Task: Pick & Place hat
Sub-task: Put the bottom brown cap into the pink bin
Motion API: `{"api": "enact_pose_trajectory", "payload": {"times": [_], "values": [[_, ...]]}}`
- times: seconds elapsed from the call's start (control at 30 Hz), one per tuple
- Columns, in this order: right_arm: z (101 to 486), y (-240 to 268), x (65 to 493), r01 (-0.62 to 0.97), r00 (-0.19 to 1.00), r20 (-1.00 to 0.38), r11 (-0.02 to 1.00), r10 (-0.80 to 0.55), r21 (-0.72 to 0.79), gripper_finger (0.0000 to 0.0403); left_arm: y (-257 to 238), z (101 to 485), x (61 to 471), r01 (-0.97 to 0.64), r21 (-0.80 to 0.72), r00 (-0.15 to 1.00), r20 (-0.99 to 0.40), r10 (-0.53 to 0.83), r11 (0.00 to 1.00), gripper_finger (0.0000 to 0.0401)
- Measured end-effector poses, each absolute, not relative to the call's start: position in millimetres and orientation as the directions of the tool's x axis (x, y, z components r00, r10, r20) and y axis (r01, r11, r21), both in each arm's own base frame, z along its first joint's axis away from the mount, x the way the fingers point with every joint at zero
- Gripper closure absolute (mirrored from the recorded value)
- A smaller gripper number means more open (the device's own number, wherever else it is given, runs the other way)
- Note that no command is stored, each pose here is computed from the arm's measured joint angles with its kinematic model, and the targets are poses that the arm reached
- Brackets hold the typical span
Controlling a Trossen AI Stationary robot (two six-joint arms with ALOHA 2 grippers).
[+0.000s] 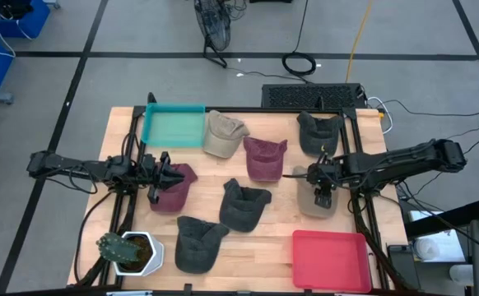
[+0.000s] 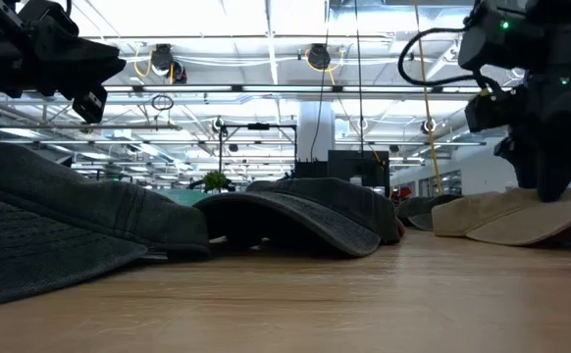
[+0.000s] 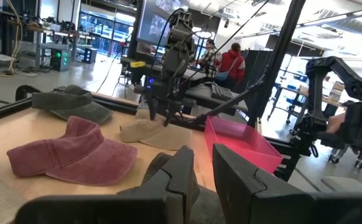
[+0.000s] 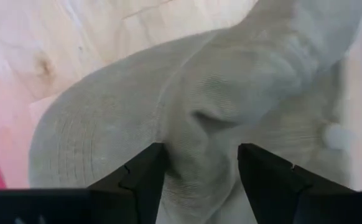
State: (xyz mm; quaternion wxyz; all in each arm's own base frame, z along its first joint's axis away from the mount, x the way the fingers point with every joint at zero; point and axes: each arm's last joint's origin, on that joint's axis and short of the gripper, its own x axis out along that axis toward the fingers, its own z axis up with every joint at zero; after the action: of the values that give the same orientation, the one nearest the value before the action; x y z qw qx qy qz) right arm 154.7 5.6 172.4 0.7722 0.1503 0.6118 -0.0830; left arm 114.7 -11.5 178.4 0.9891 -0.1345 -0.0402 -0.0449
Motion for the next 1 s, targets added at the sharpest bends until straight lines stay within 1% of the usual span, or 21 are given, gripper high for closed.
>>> {"api": "enact_pose_trajectory", "payload": {"times": [0.23, 0.53, 0.7, 0.8, 0.87, 1.0], "values": [[170.5, 5.9, 153.7, 0.321, 0.231, -0.971, 0.937, 0.065, 0.139, 0.0257, -11.5, 178.4, 114.7, 0.099, -0.263, 0.993, 0.092, -0.078, 0.960, 0.0336], [172.5, 6.1, 154.1, 0.316, 0.229, -0.971, 0.938, 0.067, 0.139, 0.0334, -11.5, 178.4, 114.7, 0.099, -0.263, 0.993, 0.092, -0.078, 0.960, 0.0336], [190.4, 5.9, 157.7, 0.298, 0.221, -0.974, 0.946, 0.058, 0.124, 0.0374, -11.5, 178.4, 114.7, 0.099, -0.264, 0.993, 0.092, -0.078, 0.959, 0.0336], [207.0, 5.5, 162.2, 0.287, 0.241, -0.970, 0.952, 0.037, 0.108, 0.0393, -11.5, 178.4, 114.7, 0.099, -0.264, 0.993, 0.091, -0.077, 0.959, 0.0336], [217.8, 5.3, 165.2, 0.273, 0.261, -0.965, 0.957, 0.029, 0.103, 0.0400, -11.5, 178.4, 114.7, 0.099, -0.264, 0.993, 0.091, -0.077, 0.960, 0.0336], [238.5, 5.5, 172.7, 0.244, 0.330, -0.944, 0.963, 0.029, 0.115, 0.0399, -11.5, 178.3, 114.7, 0.099, -0.264, 0.993, 0.091, -0.077, 0.959, 0.0336]]}}
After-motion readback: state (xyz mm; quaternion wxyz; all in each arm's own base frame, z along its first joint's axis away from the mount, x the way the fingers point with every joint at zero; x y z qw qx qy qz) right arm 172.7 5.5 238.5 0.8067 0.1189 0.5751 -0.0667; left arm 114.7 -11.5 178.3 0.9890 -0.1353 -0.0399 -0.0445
